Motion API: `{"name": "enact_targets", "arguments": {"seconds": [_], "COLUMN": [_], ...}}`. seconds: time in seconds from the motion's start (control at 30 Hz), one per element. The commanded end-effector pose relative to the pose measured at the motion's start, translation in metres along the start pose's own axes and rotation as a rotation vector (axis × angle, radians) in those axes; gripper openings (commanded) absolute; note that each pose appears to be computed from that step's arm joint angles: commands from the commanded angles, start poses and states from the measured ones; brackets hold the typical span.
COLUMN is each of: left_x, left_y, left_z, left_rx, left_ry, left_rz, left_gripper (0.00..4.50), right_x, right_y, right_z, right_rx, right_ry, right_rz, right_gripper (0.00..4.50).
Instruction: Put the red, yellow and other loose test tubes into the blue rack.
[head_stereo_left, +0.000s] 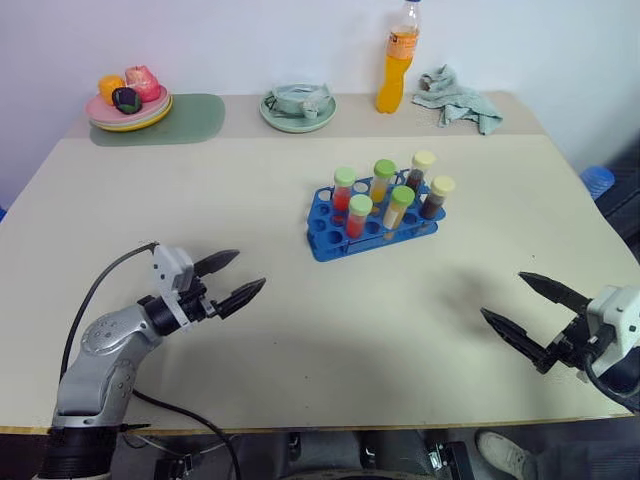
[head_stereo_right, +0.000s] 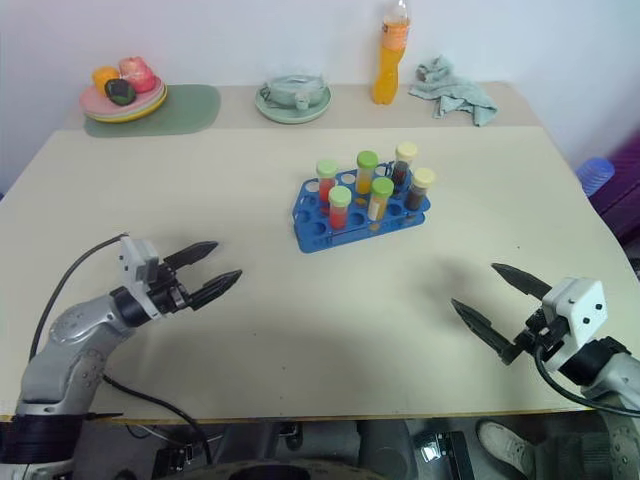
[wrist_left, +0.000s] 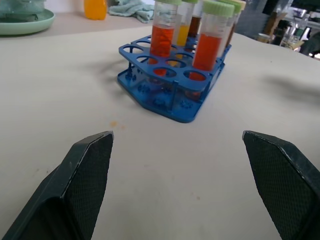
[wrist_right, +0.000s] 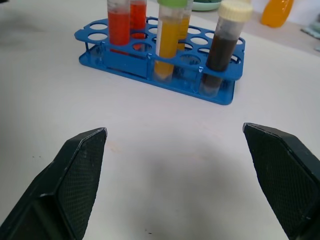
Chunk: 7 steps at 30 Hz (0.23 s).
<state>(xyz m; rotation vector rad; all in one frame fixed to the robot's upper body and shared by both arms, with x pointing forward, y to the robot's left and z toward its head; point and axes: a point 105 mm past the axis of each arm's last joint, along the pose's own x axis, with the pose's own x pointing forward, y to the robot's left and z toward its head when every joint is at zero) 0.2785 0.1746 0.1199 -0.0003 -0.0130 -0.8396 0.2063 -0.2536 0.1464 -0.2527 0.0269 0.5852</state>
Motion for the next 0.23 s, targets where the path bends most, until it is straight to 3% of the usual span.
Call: {"name": "enact_targets", "arguments": {"seconds": [0.03,0.23], "left_x": [-0.002,-0.021], "left_y": [-0.002,0.002], "left_z": [0.006,0.004], "left_rx": [0.016,0.02], "left_ry": [-0.01,0.022], "left_rz": [0.006,0.047], "left_gripper": [4.23,4.23], "right_x": [0.004,0.008], "right_y": [0.01,0.013], "right_z": [0.015,0.018], "right_rx": [-0.006,0.01], "right_ry": [-0.047,-0.042], "right_rz": [0.006,0.018], "right_gripper": [4.5,4.5]}}
